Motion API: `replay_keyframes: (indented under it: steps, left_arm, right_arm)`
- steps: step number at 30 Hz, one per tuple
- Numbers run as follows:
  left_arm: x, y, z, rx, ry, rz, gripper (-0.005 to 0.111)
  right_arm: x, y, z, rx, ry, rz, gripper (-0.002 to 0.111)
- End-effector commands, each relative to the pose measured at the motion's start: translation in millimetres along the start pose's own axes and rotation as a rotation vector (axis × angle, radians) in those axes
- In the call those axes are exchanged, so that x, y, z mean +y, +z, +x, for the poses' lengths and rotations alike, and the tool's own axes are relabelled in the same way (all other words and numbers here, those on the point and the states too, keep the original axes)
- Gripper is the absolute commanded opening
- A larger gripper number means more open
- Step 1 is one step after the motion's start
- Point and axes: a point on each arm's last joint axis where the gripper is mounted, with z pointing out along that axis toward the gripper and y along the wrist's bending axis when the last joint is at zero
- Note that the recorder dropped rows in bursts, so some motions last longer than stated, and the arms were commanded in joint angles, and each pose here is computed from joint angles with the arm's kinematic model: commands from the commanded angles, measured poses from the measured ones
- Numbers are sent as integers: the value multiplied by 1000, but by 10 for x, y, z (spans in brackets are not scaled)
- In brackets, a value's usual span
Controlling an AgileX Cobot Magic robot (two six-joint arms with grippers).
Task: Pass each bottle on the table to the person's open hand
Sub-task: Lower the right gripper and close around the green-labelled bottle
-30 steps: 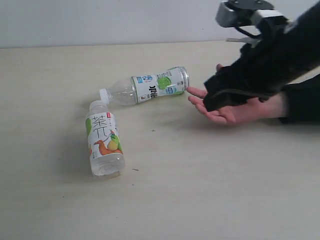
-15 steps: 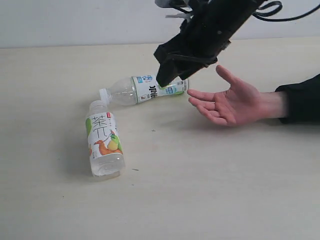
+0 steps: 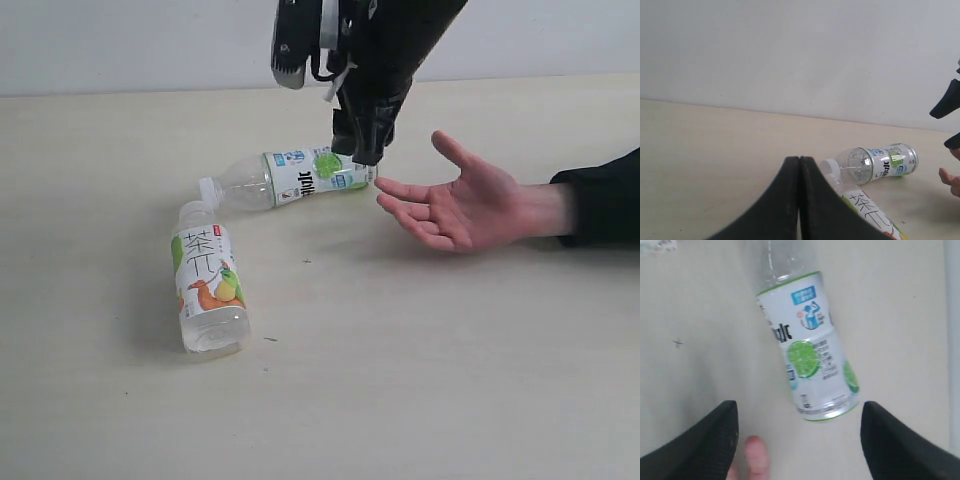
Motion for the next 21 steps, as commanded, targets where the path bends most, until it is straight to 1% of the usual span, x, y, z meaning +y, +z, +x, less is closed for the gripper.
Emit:
replay_keyframes:
  steps: [1,3,5,9,13,17,21]
  left_arm:
    - [0,-4,-1,-5,1,1,0]
    - [0,-4,-1,-5,1,1,0]
    - [0,-4,-1,-5,1,1,0]
    - [0,-4,-1,-5,1,1,0]
    - [0,-4,-1,-5,1,1,0]
    - [0,-4,-1,-5,1,1,0]
    - [0,-4,-1,-5,1,1,0]
  right_arm:
    - [-101,154,-34,-11,-193,107,66]
    - [-106,264,-38,-17,-257,118,66]
    - [-98,407,-29,-16,-285,118,68]
    - [-57,672,9,-3,-294,97,73]
    - [-66,833,4,-25,-309,134,73]
    - [-32,971,30,-18,-341,121,73]
    - [-12,1033,46,-13,-341,110,73]
